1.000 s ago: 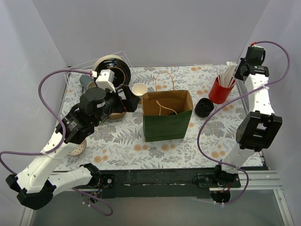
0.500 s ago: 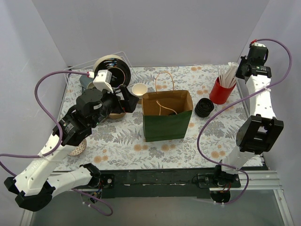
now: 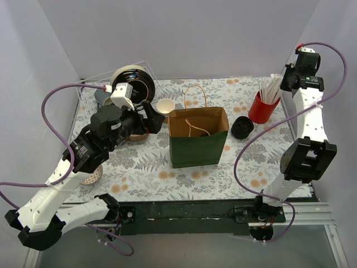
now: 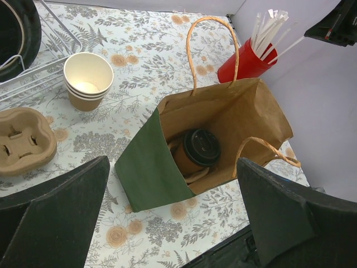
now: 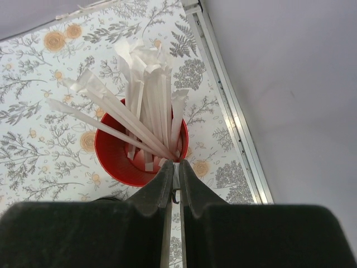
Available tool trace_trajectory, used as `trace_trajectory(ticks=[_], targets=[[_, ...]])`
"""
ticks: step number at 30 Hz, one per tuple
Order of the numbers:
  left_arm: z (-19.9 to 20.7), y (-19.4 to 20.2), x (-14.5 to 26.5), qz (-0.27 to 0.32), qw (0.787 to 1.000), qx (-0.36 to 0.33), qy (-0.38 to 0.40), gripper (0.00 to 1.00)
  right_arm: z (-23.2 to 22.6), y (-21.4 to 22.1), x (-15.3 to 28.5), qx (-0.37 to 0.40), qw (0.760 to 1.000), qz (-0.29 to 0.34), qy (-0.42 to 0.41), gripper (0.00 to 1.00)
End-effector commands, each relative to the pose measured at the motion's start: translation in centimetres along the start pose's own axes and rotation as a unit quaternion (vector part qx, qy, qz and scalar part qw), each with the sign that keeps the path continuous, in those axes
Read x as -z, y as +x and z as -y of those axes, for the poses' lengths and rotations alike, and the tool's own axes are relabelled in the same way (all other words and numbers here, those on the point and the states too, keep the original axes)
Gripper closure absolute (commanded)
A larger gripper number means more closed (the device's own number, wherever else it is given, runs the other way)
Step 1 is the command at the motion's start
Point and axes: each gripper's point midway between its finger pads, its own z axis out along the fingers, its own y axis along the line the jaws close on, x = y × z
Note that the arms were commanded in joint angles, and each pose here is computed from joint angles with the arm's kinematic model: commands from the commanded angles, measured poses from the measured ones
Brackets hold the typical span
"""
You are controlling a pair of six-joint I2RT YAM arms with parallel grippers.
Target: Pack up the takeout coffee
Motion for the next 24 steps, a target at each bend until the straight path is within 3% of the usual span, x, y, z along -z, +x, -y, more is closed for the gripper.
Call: trace_trajectory(ticks=[1,15,24], targets=[[0.3,-0.3,0.3,0.003,1.000,0.000,0.008,0.02,0.1,-3.1,2.8,0.009,0.999,0.047,-0.007,0.96],[0.1,-0.3,0.9,0.005,1.000,-0.002,0.008,0.02,0.7,-6.0,6.1,0.002,0.996,0.090,0.005,0.96],[0.1,-0.6,1.5,0.007,1.000,-0.003,0.009,0.02,1.2,-8.4,12.5,-0.016,0.991,0.134,0.009,0.96]])
